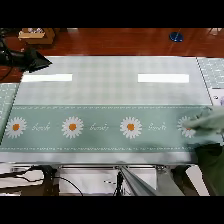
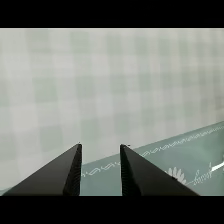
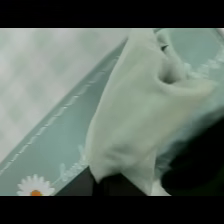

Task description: Fold the shirts.

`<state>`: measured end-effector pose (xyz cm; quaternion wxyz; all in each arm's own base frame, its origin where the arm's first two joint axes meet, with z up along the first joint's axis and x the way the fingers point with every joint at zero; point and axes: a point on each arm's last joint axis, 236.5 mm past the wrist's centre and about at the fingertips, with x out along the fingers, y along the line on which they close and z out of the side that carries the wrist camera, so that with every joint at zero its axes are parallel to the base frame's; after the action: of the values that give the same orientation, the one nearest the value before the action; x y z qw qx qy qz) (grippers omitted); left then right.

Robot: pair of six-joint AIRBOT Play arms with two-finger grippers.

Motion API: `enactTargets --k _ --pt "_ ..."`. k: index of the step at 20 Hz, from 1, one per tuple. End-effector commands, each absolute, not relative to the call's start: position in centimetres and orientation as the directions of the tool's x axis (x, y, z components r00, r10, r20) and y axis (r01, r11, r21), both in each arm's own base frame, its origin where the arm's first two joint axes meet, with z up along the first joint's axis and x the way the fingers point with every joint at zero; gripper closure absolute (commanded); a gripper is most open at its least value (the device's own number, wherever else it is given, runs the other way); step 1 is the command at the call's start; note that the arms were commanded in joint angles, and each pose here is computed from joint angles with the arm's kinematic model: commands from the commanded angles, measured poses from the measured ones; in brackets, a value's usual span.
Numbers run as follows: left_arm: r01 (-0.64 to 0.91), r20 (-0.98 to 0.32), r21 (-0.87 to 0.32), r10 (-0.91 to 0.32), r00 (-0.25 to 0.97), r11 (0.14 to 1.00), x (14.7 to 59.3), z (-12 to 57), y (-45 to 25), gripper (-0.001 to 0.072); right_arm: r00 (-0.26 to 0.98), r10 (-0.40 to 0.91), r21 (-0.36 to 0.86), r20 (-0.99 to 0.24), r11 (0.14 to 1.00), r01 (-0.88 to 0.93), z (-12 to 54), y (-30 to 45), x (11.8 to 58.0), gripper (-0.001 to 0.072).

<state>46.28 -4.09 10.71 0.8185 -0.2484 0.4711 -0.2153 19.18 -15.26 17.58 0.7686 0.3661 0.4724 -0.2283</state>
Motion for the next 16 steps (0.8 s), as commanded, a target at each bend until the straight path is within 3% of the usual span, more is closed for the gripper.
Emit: enactTargets --k 1,3,6,10,13,16 --pt "0.055 -0.677 -0.624 -0.574 0.461 0.78 48.1 7.3 -2.9 0.0391 0.2 -0.126 0.121 -0.972 0.461 0.879 16.0 -18.5 11.0 0.0685" --pt "0.016 -0.685 -0.628 -0.562 0.463 0.778 49.1 5.2 -2.0 0.0391 0.099 -0.124 0.038 -0.987 0.422 0.906 14.5 -19.0 8.8 0.0684" --pt "-0.028 -0.685 -0.617 -0.519 0.511 0.786 50.8 3.8 -0.3 0.0391 -0.155 -0.102 -0.181 -0.983 0.342 0.922 11.6 -19.4 3.1 0.0685" --pt "-0.015 -0.668 -0.581 -0.466 0.579 0.814 52.1 4.4 2.0 0.0393 -0.479 -0.058 -0.475 -0.876 0.274 0.836 9.8 -18.6 -4.5 0.0684" --pt "0.01 -0.664 -0.559 -0.455 0.593 0.829 52.3 4.8 2.7 0.0393 -0.669 -0.011 -0.643 -0.743 0.285 0.711 9.2 -18.1 -8.8 0.0684" --pt "0.015 -0.662 -0.538 -0.434 0.611 0.843 52.7 4.7 3.6 0.0393 -0.722 0.076 -0.666 -0.688 0.327 0.67 6.7 -16.5 -11.2 0.0683"
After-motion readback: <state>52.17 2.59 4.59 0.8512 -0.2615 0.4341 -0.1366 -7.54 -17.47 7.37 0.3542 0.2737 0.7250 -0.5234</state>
